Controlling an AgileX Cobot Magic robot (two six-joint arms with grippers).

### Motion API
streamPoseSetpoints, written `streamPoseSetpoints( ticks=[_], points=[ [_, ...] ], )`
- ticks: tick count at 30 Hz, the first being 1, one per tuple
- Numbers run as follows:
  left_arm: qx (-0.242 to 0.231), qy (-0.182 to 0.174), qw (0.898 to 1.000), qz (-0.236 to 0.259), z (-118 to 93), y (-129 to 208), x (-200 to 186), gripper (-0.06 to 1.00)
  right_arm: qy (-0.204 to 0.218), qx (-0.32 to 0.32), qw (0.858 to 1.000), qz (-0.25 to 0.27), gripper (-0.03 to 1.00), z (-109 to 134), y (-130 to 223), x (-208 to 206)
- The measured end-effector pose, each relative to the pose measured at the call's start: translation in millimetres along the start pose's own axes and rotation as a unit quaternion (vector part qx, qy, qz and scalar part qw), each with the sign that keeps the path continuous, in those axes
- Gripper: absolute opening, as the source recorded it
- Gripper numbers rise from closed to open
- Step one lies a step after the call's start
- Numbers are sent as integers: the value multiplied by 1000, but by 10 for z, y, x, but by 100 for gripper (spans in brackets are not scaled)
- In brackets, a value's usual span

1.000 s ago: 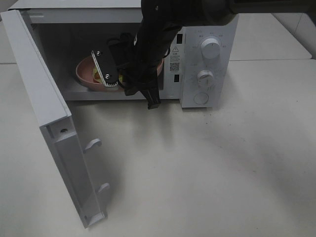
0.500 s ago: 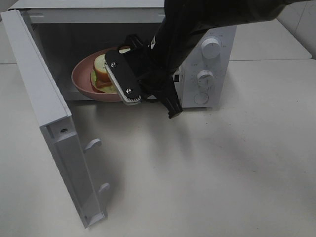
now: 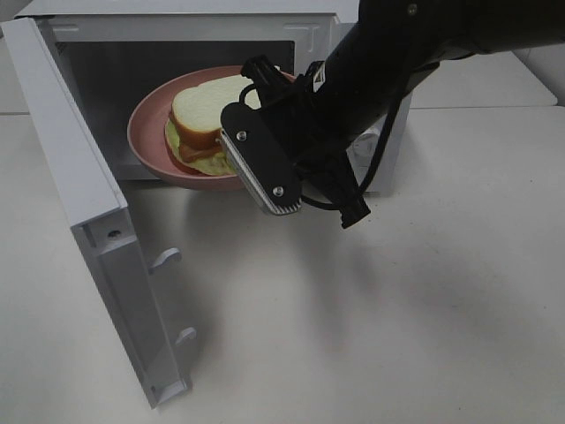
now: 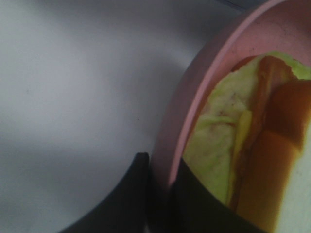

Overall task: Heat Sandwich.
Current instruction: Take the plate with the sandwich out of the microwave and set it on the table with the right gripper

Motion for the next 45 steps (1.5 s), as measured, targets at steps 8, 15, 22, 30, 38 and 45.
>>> streamPoseSetpoints(
  ticks=[8, 15, 22, 30, 38, 45],
  points=[
    [0, 0, 1000, 0, 0, 0, 0, 97, -11, 6, 1000, 3, 10, 274, -1, -174],
    [0, 0, 1000, 0, 0, 0, 0, 97, -9, 3, 1000, 7, 10, 444, 14, -337],
    [0, 0, 1000, 0, 0, 0, 0, 97, -5, 24, 1000, 11, 10, 688, 24, -560],
    [0, 0, 1000, 0, 0, 0, 0, 97, -4, 32, 999, 35, 10, 1006, 119, -789],
    [0, 0, 1000, 0, 0, 0, 0, 97, -7, 47, 998, 40, 10, 1304, 136, -1009],
    [0, 0, 1000, 0, 0, 0, 0, 97, -3, 67, 997, 42, 10, 1568, 145, -1160]
  ],
)
Point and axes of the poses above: a point on each arm's last joint axis where the gripper is mounted, x pointing out along that axis toward the gripper, z along the wrist's bending axis when the last joint is at zero, y = z × x, the point moved 10 cm from there along x, pointing out along that axis toward the gripper, and after that the axes turned 3 degrees about x, right-handed, at the moved point
